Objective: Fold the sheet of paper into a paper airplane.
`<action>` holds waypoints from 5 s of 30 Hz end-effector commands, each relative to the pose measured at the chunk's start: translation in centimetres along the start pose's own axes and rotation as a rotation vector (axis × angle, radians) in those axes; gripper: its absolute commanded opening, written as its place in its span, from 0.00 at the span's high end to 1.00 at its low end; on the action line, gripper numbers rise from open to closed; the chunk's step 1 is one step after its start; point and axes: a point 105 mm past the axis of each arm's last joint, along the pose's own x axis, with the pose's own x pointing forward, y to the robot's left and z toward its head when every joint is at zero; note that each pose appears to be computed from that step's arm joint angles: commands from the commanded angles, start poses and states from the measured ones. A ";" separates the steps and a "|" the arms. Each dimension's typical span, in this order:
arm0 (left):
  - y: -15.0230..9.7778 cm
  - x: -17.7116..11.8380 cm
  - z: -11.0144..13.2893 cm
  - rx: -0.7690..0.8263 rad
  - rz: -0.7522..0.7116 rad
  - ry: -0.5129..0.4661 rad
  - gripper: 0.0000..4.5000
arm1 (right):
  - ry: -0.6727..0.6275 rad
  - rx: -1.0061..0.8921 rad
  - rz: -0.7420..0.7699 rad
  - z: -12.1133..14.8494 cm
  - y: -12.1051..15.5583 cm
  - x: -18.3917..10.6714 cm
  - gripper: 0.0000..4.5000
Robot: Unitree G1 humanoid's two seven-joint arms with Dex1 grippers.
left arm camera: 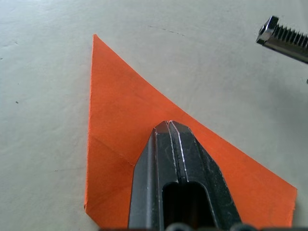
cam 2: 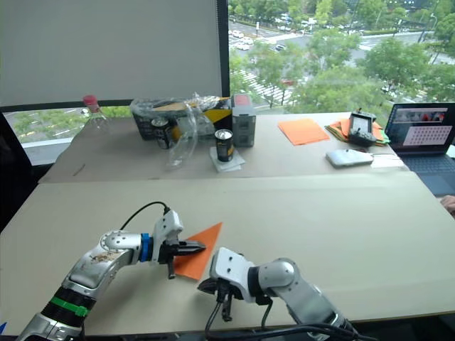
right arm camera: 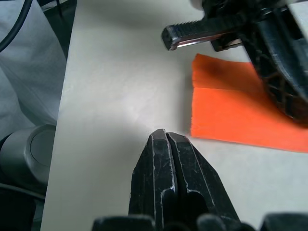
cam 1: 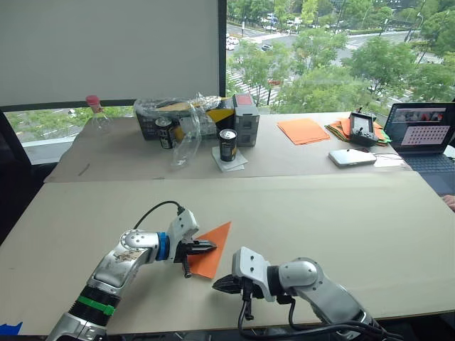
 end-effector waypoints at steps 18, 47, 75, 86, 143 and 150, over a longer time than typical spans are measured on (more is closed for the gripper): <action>1.4 -1.1 -0.2 0.008 0.089 0.024 1.00 | -0.054 0.027 -0.125 -4.6 -2.2 2.8 1.00; 0.1 -0.4 -0.7 0.018 0.081 0.028 1.00 | 0.108 -0.071 -0.280 -3.3 -12.1 1.3 1.00; 1.2 -0.1 0.5 -0.014 0.137 -0.039 1.00 | -0.050 -0.061 -0.213 0.1 -6.7 -0.2 1.00; 3.2 1.7 2.9 0.012 0.116 -0.071 1.00 | 0.059 -0.048 -0.056 -1.8 -4.9 2.6 1.00; 1.1 -6.5 -3.7 -0.104 0.223 0.101 1.00 | 0.185 -0.006 -0.068 -3.8 -6.4 3.6 1.00; 1.0 -6.8 -1.2 -0.093 0.232 -0.035 1.00 | 0.167 -0.051 -0.072 -2.9 -6.9 3.4 1.00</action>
